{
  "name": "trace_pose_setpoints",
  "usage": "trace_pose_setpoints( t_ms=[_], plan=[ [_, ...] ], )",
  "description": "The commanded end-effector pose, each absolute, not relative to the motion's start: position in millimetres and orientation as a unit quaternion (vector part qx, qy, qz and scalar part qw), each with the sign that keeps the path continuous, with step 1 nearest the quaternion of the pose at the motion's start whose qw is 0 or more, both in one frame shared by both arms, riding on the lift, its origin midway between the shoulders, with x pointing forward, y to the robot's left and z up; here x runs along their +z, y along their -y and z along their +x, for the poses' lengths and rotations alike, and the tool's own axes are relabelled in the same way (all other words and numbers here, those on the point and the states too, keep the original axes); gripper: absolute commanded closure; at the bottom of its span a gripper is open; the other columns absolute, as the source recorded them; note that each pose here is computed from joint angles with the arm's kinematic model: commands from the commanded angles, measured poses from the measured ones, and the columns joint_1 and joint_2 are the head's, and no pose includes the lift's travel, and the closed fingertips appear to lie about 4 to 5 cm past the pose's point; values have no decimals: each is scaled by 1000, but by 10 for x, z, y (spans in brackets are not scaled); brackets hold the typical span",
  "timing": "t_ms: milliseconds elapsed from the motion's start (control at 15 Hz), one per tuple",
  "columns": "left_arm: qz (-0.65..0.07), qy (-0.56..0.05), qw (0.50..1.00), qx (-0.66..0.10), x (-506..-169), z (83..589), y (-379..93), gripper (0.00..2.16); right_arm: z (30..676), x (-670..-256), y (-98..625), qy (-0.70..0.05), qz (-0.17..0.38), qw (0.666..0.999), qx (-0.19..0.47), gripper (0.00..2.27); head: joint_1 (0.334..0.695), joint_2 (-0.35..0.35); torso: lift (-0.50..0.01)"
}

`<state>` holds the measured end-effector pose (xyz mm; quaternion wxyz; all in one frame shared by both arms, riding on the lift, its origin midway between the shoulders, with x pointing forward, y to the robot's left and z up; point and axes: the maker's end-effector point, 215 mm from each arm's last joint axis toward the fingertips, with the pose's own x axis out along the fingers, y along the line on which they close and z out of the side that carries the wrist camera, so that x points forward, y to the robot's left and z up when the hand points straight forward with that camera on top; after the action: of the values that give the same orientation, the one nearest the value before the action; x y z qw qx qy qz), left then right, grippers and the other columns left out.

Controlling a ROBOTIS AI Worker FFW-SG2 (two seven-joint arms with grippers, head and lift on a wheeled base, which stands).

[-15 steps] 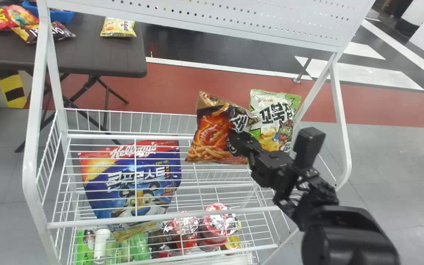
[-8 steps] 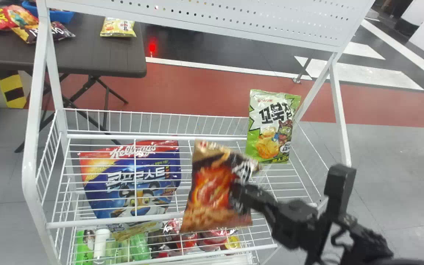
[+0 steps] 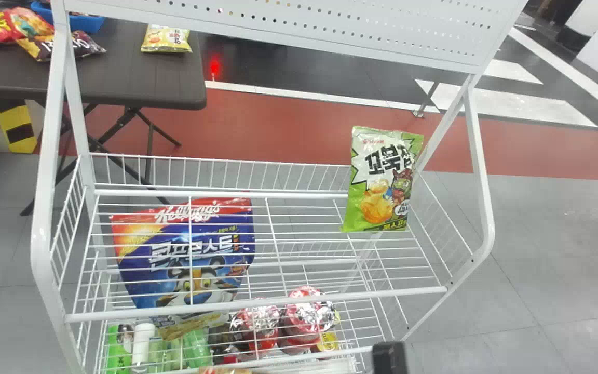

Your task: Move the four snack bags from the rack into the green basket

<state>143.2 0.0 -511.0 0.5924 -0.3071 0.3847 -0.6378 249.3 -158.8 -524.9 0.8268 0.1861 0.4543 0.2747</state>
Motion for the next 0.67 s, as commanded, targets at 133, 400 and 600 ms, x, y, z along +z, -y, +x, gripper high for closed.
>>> trace_pose_setpoints(
  t_ms=[133,400,600],
  plan=[
    [-307,-384,592,-638,-5113,1423,1,1993,2095,-5804,1036,-529,198,765,309,2159,695,-350,0],
    [-307,-381,595,-638,-5112,1429,-18,1993,1941,-6058,1039,-586,170,740,285,1035,695,-350,0],
    [-306,-381,596,-637,-5114,1436,-35,1993,2200,-5950,1228,-535,127,788,279,-2,695,-350,0]
  ],
)
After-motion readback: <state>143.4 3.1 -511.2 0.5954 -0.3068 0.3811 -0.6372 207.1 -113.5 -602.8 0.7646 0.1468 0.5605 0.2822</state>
